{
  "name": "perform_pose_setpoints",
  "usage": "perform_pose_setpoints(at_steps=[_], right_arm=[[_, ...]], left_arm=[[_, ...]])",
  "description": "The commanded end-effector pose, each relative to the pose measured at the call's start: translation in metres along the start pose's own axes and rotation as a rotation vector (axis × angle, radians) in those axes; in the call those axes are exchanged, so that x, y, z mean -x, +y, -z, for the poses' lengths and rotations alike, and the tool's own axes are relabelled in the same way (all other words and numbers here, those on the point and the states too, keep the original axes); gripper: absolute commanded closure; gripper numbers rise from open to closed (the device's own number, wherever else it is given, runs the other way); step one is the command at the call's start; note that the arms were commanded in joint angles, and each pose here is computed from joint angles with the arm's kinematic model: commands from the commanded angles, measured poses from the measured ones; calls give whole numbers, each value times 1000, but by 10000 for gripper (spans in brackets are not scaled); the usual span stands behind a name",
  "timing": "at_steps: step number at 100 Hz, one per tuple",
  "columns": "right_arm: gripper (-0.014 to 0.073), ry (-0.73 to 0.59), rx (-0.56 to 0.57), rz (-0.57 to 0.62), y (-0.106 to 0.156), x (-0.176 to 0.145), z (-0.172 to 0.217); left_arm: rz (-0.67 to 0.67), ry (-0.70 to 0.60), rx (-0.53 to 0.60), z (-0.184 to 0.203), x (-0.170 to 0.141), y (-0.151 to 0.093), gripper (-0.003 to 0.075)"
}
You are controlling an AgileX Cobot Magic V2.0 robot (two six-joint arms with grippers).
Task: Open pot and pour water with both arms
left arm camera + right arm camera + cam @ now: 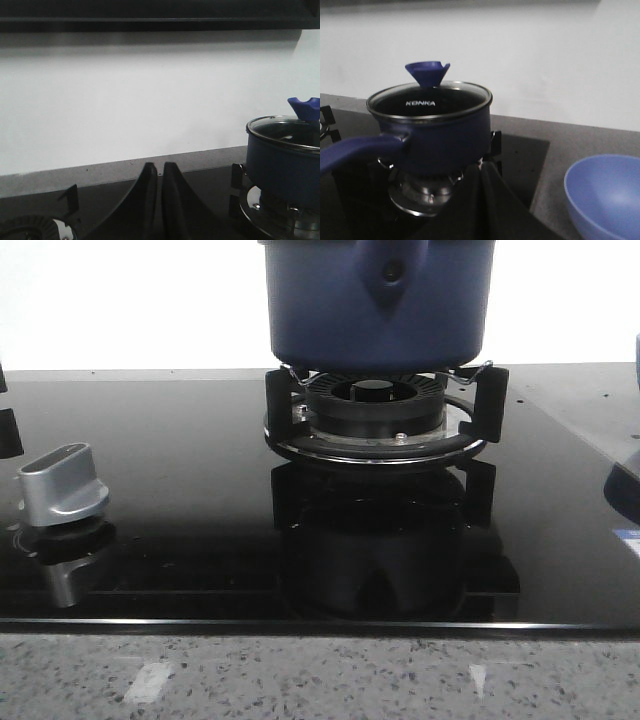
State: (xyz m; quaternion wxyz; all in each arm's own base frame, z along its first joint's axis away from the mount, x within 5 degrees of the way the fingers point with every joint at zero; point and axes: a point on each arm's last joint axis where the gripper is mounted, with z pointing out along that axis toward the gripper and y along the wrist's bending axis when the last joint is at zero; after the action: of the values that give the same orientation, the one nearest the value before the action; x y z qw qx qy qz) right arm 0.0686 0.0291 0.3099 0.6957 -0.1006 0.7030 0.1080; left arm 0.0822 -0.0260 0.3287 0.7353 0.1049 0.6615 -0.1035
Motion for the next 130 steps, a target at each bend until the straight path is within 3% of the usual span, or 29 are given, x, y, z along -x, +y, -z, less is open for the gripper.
perform_pose_setpoints(at_steps=[1,20,50,107,120,130], right_arm=[[642,-34,-39,-5,-2,-4,3],[642,3,-34,-34,-2,-22,2],[642,12,-24,-65,-2,-27,1],[642,12,-24,-65,-2,-27,1],[642,12,-24,-65,-2,-27,1],[642,12,-24,-65,-2,-27,1]], left_arm=[[95,-51,28,11,-5,1,741],[170,-74,1,24,-22,-3,741],[176,-30,-10,23,-37,-4,741],[179,-30,-6,23,-36,-4,741],[269,-7,70,22,-39,3,741],[223,1,142,22,-44,9,741]])
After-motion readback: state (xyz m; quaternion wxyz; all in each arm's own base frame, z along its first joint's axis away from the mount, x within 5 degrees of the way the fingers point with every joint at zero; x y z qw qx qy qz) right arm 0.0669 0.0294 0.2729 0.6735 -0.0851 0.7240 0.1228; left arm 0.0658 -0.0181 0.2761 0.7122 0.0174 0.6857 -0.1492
